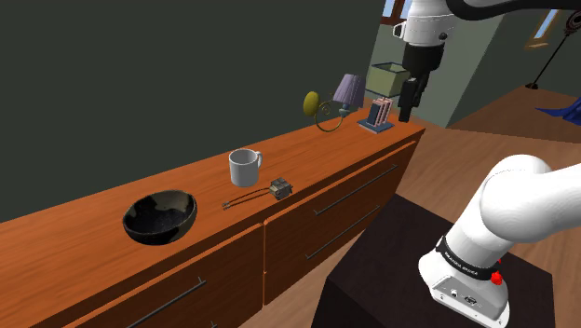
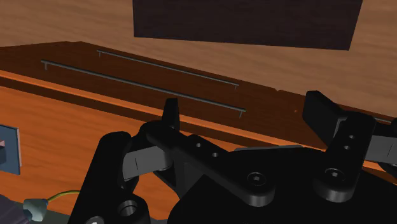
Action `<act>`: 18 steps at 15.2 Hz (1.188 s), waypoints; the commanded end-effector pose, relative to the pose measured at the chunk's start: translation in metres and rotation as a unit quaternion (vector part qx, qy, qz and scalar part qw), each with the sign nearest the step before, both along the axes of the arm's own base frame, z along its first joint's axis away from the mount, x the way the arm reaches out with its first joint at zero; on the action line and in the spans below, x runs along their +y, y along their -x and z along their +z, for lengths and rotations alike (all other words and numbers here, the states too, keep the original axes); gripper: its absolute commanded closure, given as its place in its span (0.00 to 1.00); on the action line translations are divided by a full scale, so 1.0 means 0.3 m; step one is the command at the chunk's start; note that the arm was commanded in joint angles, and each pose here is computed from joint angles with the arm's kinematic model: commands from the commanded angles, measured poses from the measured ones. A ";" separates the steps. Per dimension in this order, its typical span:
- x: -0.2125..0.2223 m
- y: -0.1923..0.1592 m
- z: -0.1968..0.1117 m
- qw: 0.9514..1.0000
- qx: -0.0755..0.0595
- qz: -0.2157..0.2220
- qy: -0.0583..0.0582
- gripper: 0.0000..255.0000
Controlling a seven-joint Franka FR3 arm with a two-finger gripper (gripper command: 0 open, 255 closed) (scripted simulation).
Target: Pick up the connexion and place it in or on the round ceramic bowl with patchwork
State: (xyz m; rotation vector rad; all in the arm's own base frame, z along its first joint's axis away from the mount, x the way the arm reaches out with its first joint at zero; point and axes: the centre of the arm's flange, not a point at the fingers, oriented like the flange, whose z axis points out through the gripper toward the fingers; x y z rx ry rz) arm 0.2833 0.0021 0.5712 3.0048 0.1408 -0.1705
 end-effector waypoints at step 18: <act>0.268 -0.394 -0.522 0.999 -0.034 -0.009 -0.042 0.00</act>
